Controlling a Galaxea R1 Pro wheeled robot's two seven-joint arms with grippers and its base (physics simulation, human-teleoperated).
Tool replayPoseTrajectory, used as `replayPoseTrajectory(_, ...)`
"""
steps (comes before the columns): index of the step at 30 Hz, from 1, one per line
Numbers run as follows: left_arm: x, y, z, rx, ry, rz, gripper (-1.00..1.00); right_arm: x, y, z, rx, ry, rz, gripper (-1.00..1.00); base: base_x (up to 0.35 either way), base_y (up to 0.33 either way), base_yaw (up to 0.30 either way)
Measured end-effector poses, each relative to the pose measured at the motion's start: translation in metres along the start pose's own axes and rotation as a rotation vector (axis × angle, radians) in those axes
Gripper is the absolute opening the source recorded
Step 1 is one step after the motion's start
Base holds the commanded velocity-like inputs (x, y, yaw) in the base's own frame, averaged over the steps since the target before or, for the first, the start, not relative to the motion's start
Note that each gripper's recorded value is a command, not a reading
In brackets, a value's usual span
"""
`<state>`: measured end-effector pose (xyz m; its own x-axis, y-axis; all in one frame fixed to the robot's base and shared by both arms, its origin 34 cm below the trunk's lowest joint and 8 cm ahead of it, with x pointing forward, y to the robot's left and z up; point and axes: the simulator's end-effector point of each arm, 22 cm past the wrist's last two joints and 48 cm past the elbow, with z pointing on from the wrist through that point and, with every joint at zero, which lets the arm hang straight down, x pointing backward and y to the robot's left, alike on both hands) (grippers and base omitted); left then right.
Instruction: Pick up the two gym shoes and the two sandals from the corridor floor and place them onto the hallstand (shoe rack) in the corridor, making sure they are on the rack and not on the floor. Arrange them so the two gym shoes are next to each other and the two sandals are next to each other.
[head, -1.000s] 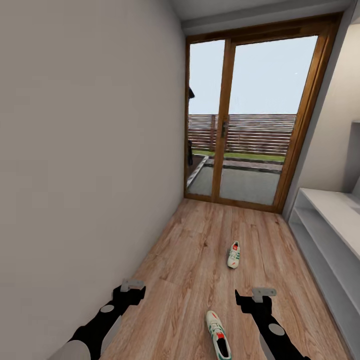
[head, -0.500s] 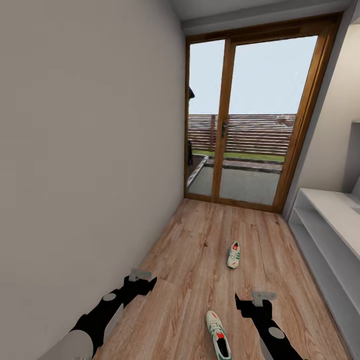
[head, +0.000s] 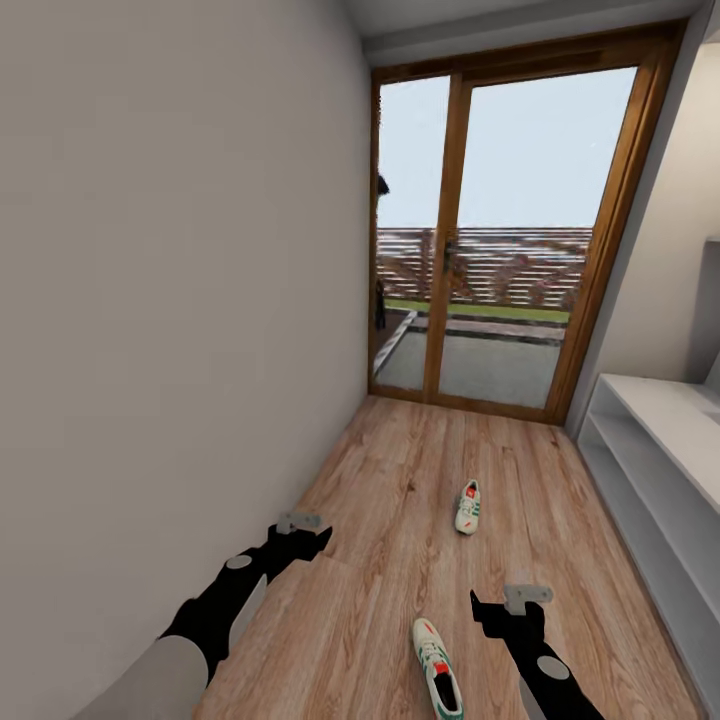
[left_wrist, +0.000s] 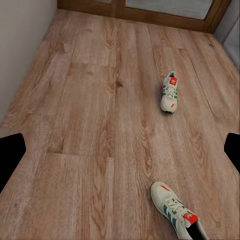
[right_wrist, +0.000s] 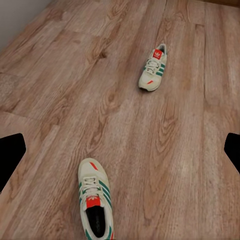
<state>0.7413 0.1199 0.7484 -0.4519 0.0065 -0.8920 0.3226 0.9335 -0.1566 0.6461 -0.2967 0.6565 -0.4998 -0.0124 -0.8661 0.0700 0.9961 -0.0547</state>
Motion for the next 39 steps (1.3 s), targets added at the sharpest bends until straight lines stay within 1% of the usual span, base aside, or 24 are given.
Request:
replayPoseTrajectory(5, 0.012, -0.004, 0.006, 0.006, 0.009, -0.002, 1.00, 0.011, 0.001, 0.005, 0.000, 0.007, -0.001, 1.00, 0.000, 0.000, 0.000)
replayPoseTrajectory(15, 0.031, 0.001, 0.016, 0.002, 0.011, -0.005, 1.00, 0.036, 0.001, 0.014, 0.001, 0.022, 0.000, 1.00, 0.000, 0.000, 0.000)
replayPoseTrajectory(39, 0.096, 0.006, 0.038, 0.006, 0.046, -0.020, 1.00, 0.097, 0.003, 0.036, 0.004, 0.060, -0.001, 1.00, 0.000, 0.000, 0.000)
